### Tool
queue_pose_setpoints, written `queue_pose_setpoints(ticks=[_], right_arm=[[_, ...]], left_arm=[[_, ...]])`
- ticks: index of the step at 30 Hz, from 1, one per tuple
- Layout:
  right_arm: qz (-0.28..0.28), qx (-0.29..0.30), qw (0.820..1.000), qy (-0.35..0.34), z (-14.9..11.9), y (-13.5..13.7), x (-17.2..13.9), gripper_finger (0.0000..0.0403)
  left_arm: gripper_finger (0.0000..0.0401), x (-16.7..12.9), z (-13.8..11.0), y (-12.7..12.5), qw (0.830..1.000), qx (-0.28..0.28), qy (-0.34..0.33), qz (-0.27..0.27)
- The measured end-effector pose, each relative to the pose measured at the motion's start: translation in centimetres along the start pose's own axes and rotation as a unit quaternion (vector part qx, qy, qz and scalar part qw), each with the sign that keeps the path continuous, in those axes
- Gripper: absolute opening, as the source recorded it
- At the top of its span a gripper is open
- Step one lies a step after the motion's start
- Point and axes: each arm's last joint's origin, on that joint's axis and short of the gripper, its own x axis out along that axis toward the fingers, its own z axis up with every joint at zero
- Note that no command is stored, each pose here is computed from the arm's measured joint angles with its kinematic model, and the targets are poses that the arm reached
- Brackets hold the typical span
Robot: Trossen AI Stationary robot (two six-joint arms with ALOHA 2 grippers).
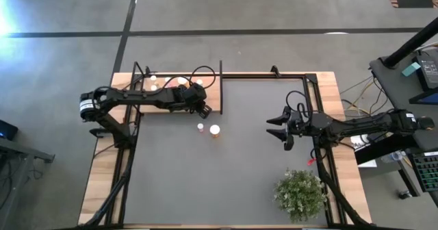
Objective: Pick and place medicine bottles onto shelf by color
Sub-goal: Put the blue pill bottle on the shelf aligned with the other blue pill bottles
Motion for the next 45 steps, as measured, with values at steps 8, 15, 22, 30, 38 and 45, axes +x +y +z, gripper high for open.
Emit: queue_pose_setpoints(ticks=[8, 15, 22, 30, 38, 45], right_arm=[[-0.001, -0.026, 1.0, 0.006, -0.12, -0.03, 0.0, 0.0203], [-0.002, -0.026, 1.0, 0.007, -0.14, -0.04, -0.01, 0.0203], [-0.002, -0.026, 1.0, 0.007, -0.14, -0.04, -0.01, 0.0203], [-0.002, -0.026, 1.0, 0.007, -0.16, -0.04, -0.01, 0.0203], [-0.002, -0.026, 1.0, 0.007, -0.17, -0.04, -0.02, 0.0203], [-0.002, -0.026, 1.0, 0.007, -0.17, -0.05, -0.01, 0.0203]], left_arm=[[0.0106, 0.01, -0.02, 0.01, 1.0, 0.0, 0.0, 0.0], [0.0106, 0.03, -0.13, -0.02, 1.0, -0.001, 0.002, 0.0], [0.0106, 0.05, -0.18, 0.01, 1.0, -0.012, 0.003, 0.0], [0.0106, 0.12, -0.4, -0.01, 1.0, -0.01, 0.005, 0.0], [0.0106, 0.24, -0.64, 0.05, 1.0, -0.008, 0.008, 0.002], [0.0106, 0.24, -0.25, -0.08, 1.0, -0.015, -0.013, 0.0]])
